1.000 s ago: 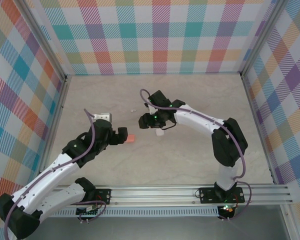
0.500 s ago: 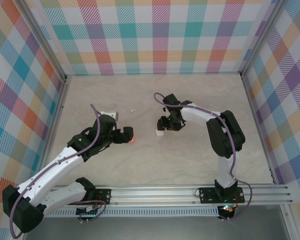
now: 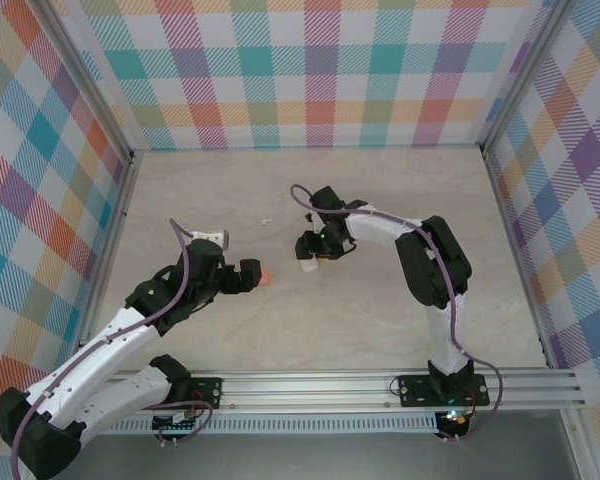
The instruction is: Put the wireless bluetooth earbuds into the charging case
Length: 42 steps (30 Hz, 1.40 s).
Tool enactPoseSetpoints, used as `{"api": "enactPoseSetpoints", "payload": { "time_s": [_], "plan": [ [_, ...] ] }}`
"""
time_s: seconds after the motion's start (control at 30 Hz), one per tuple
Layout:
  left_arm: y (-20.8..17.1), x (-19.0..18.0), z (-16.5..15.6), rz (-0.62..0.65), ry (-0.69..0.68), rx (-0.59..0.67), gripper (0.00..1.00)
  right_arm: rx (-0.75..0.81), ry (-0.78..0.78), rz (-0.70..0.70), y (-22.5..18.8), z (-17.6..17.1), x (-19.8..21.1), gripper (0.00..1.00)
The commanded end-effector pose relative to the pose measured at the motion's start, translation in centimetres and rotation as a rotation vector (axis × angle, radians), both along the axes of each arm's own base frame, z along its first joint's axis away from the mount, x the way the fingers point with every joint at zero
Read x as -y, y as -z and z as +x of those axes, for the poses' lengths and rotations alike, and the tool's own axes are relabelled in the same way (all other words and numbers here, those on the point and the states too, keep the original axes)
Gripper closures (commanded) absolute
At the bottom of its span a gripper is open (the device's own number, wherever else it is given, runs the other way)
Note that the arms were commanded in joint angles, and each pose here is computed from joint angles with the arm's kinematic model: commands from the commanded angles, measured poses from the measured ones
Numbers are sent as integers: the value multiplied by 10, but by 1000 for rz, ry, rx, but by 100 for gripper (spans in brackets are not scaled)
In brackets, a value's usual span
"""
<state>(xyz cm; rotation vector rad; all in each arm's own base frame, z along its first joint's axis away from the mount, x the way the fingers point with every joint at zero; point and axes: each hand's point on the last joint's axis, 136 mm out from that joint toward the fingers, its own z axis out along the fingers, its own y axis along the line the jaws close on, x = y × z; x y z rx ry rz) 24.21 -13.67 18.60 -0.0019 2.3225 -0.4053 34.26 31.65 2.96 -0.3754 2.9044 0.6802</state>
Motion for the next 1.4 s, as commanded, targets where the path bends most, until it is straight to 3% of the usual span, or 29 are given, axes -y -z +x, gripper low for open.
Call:
{"api": "enactPoseSetpoints", "payload": {
  "time_s": [0.0,0.47,0.73,0.9,1.1,1.37],
  "plan": [
    [6,-7,-2,8,-27,-15,0,-31,-96,0,6,-13,-13,44],
    [12,-4,-2,13,-15,-37,0,119,-378,-133,-6,-44,-31,36],
    [11,-2,-1,18,0,-41,0,238,-193,-246,-53,-16,-8,26],
    [9,-3,1,29,3,-32,0,153,-16,-212,-60,-37,-6,19],
    [10,0,3,33,24,-38,0,177,-98,-304,-44,-56,-27,17],
    [10,-1,-2,47,57,-45,0,150,-111,-395,-24,-51,-22,22]
  ]
}}
